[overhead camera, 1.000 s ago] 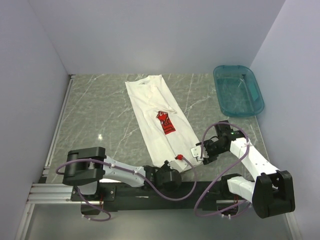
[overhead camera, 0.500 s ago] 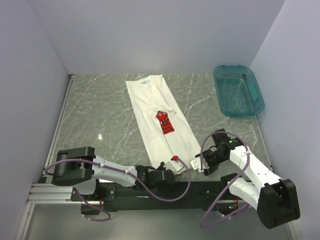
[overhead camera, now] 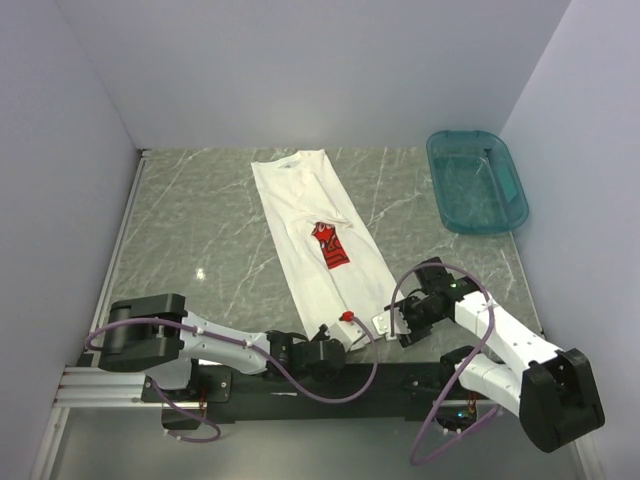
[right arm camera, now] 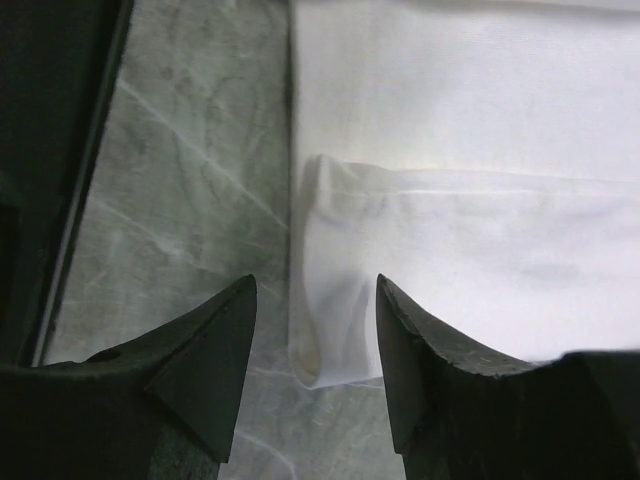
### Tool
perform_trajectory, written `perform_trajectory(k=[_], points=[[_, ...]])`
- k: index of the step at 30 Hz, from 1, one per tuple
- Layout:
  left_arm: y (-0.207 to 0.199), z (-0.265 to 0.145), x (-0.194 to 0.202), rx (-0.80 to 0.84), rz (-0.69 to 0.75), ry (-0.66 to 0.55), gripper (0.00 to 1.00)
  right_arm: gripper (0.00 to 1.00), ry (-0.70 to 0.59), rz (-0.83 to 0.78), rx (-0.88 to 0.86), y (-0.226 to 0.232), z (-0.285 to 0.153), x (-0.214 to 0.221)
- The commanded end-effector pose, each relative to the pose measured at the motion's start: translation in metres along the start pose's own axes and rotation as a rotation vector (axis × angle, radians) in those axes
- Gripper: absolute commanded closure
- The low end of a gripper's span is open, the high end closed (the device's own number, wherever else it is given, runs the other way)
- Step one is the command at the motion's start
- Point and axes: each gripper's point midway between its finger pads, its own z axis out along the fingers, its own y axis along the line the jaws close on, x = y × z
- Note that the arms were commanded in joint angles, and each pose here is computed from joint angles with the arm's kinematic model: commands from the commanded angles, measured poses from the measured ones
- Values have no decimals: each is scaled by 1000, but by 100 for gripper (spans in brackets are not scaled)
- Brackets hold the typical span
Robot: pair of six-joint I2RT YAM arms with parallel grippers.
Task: Fold and stack the t-shirts
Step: Fold the tshirt
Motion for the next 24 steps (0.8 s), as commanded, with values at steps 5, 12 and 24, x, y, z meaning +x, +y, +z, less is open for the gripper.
perform_trajectory(k=[5,12,24], points=[[-6,-7,-5,49,-33,-23,100,43,69,-16,28,-12,2,13],[-6,-8,-4,61,-49,-32,100,46,152,-31,21,-5,15,30],[-10,-16,-21,91,-46,-92,100,100,116,-25,1,-5,11,18]])
